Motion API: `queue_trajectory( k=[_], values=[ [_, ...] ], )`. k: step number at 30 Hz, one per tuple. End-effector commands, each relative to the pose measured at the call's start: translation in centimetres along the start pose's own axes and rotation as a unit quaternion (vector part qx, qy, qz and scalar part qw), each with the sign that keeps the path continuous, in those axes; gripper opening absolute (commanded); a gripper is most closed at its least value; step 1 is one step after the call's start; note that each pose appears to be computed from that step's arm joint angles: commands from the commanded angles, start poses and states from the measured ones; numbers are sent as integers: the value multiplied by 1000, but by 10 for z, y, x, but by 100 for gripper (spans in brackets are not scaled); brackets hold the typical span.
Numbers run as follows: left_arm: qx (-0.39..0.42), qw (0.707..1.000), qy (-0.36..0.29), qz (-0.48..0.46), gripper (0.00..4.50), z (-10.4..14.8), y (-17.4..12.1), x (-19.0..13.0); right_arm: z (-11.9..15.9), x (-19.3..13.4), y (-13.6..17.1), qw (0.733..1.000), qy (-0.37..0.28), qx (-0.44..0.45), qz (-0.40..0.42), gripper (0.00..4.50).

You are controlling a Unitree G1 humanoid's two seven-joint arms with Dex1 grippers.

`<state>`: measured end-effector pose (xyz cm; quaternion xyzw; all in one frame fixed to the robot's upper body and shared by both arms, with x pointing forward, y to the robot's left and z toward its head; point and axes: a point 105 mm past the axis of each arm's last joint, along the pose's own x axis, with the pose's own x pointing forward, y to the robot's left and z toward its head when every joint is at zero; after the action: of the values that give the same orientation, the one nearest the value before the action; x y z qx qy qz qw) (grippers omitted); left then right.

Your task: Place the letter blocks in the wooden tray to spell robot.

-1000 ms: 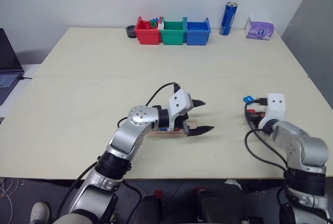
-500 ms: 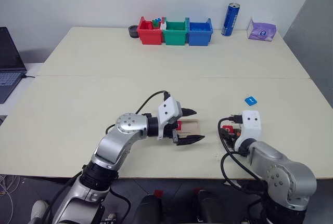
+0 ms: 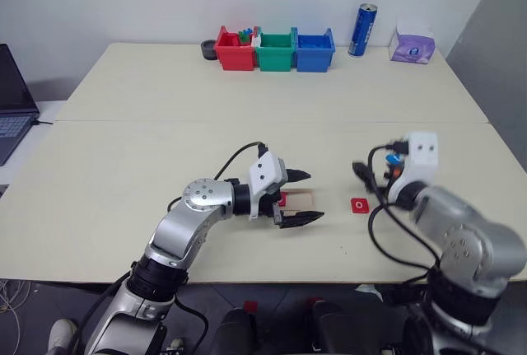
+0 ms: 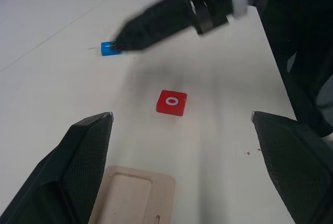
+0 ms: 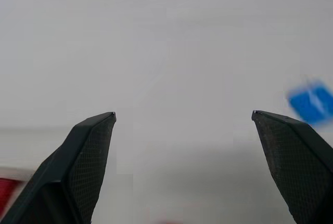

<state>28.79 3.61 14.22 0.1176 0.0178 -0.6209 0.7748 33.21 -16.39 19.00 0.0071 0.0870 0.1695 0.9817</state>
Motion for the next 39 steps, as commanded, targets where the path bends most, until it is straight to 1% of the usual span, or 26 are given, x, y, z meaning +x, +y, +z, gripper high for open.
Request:
queue_trajectory(
  k=[1, 3, 6, 8, 11, 17, 23, 34, 39],
  values=[
    [14, 1000, -27, 1, 450, 13, 3, -3, 2, -3, 32, 972, -43, -121, 195, 446],
    [12, 1000, -28, -2, 450, 13, 2, -4, -22, -11, 36, 947, -24, -176, 268, 446],
    [9, 999, -30, -5, 450, 12, 0, -4, -60, -21, 28, 920, 14, -191, 343, 446],
    [6, 999, -32, -5, 450, 12, -1, -4, -72, -23, 22, 908, 23, -199, 367, 446],
    [6, 1000, -31, -3, 450, 10, -1, -7, -76, -16, 17, 900, 19, -218, 377, 446],
    [4, 1000, -29, -6, 450, 8, -4, -10, -79, -5, 10, 891, 18, -240, 385, 446],
    [6, 999, -33, -7, 450, 11, -2, -7, -99, -7, -2, 881, 58, -249, 398, 446],
    [7, 999, -33, -16, 450, 12, -3, -6, -112, -10, -26, 885, 94, -246, 384, 446],
    [8, 999, -34, -23, 450, 13, -4, -5, -111, -9, -30, 885, 96, -248, 382, 446]
  ],
)
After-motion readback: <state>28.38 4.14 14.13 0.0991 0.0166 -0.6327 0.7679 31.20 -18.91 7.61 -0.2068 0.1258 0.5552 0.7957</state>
